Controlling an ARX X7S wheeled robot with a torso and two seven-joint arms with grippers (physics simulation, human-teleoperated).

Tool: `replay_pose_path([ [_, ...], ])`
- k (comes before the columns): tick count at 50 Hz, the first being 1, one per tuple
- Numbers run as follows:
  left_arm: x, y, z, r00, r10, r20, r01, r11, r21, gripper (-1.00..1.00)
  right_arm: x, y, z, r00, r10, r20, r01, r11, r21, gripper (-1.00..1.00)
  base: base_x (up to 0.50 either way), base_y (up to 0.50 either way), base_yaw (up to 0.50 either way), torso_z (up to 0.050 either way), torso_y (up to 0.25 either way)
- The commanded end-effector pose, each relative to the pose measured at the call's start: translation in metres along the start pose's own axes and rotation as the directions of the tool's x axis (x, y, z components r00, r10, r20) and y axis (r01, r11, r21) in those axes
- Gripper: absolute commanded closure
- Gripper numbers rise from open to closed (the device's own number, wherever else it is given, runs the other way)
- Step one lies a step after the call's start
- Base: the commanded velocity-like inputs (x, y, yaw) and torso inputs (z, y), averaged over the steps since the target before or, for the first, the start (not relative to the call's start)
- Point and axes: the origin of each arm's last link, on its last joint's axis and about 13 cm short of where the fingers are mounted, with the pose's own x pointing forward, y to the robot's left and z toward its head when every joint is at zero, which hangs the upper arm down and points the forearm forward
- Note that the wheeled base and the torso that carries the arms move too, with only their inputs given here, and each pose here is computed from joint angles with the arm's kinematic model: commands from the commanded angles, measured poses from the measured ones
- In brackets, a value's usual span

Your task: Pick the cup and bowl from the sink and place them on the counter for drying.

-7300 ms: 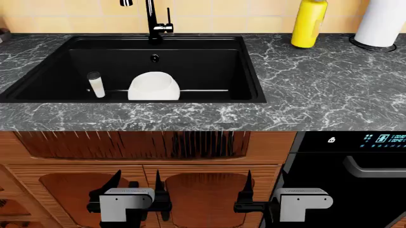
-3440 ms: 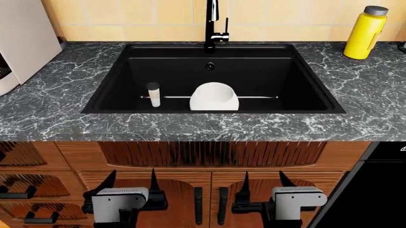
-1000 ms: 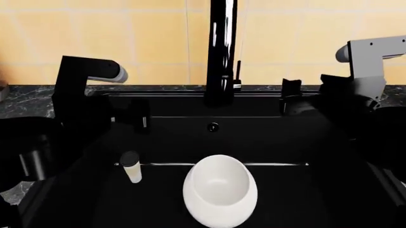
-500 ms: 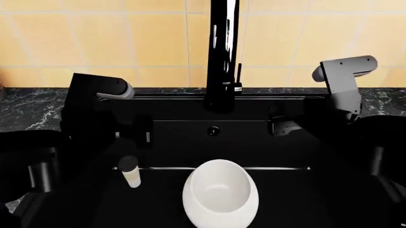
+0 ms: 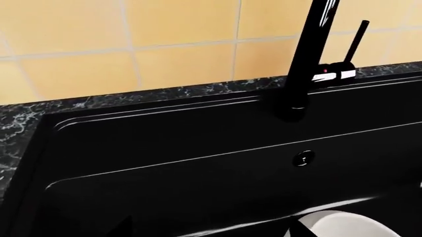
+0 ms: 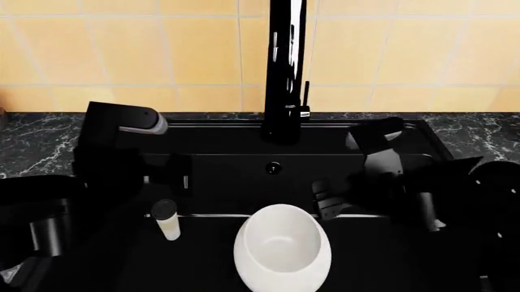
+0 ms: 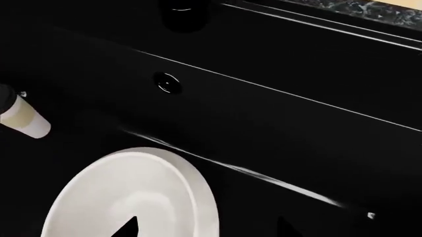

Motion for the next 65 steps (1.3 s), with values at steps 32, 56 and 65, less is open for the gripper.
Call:
replay_pose_path([
  [32,-0.004,0.003,-0.016,1.000,0.010,-0.016,-0.010,1.000,-0.024,-1.00,0.098,0.006,-0.015,0.979,0.059,-0.193,-0.075,0.994,-0.076,-1.00,0.00,0.00,0.00,0.000,0.000],
  [56,-0.005,0.003,-0.019,1.000,0.022,-0.022,-0.023,0.999,-0.030,-1.00,0.143,0.005,-0.045,0.970,0.069,-0.233,-0.090,0.992,-0.083,-1.00,0.00,0.00,0.00,0.000,0.000],
  [65,-0.006,0.004,-0.019,1.000,0.024,-0.020,-0.024,0.999,-0.031,-1.00,0.139,0.004,-0.041,0.974,0.058,-0.219,-0.079,0.993,-0.090,1.00,0.00,0.00,0.00,0.000,0.000],
])
